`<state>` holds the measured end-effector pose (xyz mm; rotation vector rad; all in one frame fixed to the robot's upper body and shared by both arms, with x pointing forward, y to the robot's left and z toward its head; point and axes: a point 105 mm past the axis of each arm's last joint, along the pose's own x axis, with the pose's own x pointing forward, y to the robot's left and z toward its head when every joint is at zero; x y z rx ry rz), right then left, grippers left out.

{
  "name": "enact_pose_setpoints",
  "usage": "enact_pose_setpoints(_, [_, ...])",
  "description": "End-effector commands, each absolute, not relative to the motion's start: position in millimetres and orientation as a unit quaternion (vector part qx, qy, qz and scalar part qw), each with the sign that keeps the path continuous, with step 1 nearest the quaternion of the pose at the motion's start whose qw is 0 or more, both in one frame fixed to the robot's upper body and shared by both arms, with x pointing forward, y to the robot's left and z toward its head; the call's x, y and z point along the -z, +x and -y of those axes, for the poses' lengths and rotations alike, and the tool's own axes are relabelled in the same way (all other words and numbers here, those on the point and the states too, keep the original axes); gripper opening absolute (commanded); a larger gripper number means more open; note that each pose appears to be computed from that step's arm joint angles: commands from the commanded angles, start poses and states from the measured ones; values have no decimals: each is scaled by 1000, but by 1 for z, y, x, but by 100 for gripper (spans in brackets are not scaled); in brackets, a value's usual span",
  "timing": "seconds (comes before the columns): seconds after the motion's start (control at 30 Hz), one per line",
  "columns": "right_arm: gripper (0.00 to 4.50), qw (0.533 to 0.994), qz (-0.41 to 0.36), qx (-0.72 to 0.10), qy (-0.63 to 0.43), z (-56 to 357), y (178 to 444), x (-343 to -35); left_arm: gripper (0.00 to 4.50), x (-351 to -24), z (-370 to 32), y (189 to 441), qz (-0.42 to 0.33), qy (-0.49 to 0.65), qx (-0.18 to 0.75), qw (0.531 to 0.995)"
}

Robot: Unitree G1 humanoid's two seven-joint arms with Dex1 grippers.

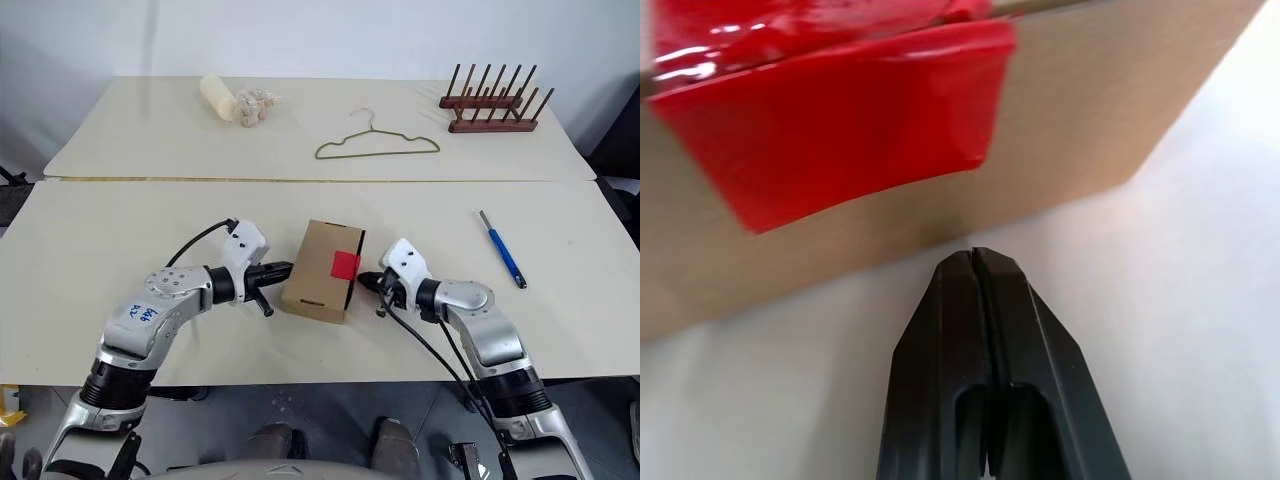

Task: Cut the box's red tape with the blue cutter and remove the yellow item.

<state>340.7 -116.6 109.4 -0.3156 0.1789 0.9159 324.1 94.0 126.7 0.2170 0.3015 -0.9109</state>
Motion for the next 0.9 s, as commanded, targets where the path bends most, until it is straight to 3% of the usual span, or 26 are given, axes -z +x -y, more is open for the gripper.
enact_pose_setpoints(0.03, [2,888,-65,-426,-162,118,348,-120,0,-132,-83,313,-136,103,468,867])
enact_pose_setpoints(0.23, [2,883,-59,-432,-177,120,351,-121,0,-128,-83,311,-146,107,470,864])
enact_pose_setpoints(0.47, [2,899,-95,-397,-161,160,352,-132,0,-140,-124,311,-160,188,448,859])
enact_pose_setpoints(0.57, [59,907,-130,-389,-98,177,344,-142,0,-168,-128,308,-127,183,475,851])
enact_pose_setpoints(0.77, [262,897,-217,-379,62,178,326,-164,0,-214,-96,310,-30,140,553,821])
enact_pose_setpoints(0.9, [397,883,-226,-382,153,165,322,-181,0,-212,-75,320,-27,163,572,804])
